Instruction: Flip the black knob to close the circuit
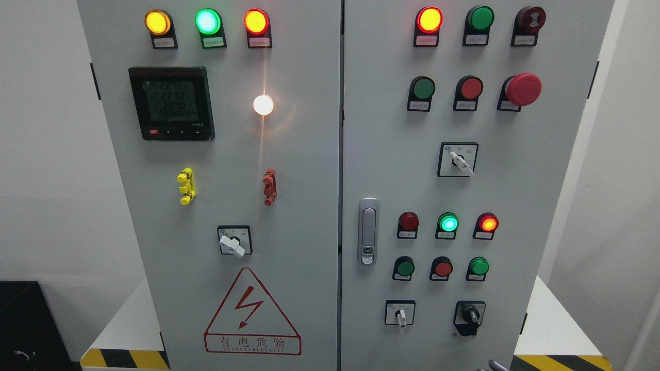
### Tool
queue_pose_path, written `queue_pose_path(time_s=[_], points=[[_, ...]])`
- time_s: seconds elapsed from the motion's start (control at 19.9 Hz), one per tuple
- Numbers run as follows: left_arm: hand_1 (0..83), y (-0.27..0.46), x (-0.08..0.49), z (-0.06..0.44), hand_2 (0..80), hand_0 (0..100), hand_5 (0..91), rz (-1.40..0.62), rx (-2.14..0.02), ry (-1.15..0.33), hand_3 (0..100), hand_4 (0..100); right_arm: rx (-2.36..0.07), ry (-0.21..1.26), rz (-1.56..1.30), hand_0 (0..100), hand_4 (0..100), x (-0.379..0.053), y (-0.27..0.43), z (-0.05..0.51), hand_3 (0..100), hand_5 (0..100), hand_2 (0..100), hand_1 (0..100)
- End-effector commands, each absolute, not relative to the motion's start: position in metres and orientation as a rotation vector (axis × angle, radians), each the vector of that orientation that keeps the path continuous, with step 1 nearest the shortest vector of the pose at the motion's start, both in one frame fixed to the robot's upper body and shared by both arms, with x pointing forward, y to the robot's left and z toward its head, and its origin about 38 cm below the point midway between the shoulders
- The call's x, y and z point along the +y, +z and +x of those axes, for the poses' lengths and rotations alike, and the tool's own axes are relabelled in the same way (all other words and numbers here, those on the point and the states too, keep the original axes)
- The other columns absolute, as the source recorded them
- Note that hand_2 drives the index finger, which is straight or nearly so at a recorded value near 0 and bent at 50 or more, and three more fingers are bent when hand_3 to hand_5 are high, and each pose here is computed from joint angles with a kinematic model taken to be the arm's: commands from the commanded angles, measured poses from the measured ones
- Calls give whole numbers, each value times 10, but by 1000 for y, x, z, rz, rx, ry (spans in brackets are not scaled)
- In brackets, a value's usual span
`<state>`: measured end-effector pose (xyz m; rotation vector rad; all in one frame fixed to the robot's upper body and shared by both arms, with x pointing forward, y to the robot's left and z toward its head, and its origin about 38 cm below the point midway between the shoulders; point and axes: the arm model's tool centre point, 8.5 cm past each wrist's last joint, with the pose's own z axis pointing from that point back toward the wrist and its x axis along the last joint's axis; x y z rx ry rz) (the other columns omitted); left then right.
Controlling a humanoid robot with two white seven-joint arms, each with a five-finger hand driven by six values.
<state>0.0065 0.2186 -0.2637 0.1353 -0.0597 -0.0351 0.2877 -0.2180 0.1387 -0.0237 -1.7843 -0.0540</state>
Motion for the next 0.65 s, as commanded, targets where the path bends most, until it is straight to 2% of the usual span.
queue_pose_path(time_s=[0.0,0.25,0.6], points=[[556,-264,217,2,0,120,0,131,-66,-32,0,0,-1782,-74,135,0,19,-206,137,282,75,0,2,0],[556,-264,217,2,0,120,0,131,-66,-32,0,0,-1814,-80,142,0,0,-206,136,282,1,0,0,0],[556,-264,217,2,0,120,0,131,-66,-32,0,0,-1809,-83,192,0,0,-205,133,278,0,0,0,0]])
